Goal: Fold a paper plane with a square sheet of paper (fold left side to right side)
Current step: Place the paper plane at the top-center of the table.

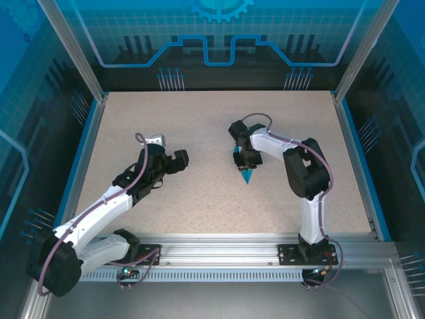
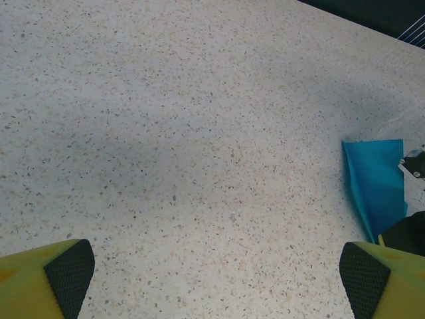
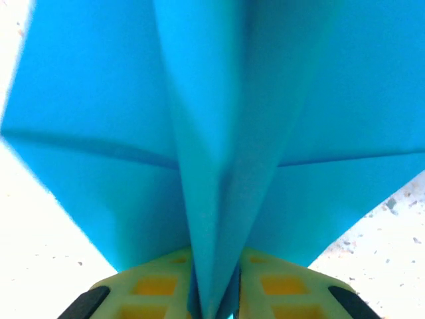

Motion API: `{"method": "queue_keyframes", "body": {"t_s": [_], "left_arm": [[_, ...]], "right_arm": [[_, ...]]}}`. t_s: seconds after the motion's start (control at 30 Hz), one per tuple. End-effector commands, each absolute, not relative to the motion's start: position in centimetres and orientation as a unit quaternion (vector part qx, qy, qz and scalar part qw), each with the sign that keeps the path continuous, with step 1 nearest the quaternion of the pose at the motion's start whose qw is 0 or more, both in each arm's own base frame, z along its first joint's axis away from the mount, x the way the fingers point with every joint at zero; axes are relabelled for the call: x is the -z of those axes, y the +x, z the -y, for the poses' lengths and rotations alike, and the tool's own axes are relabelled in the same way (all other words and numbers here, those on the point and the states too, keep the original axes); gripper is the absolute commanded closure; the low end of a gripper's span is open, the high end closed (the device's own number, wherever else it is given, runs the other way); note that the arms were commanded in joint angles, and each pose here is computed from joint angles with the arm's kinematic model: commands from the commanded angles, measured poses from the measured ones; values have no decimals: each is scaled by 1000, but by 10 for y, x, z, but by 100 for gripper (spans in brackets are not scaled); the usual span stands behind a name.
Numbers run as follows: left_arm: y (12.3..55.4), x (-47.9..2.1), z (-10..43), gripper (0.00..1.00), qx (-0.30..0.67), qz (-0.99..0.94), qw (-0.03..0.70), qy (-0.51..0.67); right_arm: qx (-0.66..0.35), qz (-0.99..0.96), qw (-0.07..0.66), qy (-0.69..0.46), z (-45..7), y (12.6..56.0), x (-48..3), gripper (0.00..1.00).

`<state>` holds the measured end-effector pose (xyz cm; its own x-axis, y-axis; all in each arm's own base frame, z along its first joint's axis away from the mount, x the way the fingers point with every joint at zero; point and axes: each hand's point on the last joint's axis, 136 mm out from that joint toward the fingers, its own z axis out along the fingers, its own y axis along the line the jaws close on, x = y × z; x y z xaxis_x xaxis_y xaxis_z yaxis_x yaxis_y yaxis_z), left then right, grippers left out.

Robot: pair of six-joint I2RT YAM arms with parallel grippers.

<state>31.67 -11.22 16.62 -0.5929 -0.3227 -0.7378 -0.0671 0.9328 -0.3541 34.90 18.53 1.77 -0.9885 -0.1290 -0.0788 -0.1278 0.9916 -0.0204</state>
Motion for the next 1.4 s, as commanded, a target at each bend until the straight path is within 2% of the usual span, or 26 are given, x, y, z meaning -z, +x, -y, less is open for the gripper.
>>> {"method": "queue_keyframes", "body": {"t_s": [0.0,0.07,0.5,0.73,1.37], "left_arm": [[324,-185,115,1,163,-870,451,-117],[324,-186,115,1,163,-869,453,-113],[328,-190,130,1,178,-876,441,-80],[330,-189,136,1,187,-879,433,-72],[342,-195,145,1,198,-883,420,-69]], "right_arm": [[-4,-997,51,-56,-184,367,-21,88],[0,-997,56,-49,-181,375,-24,93],[34,-998,49,-4,-157,432,-23,89],[25,-999,41,-5,-162,434,-19,82],[33,-997,67,-17,-162,424,-54,70]]}}
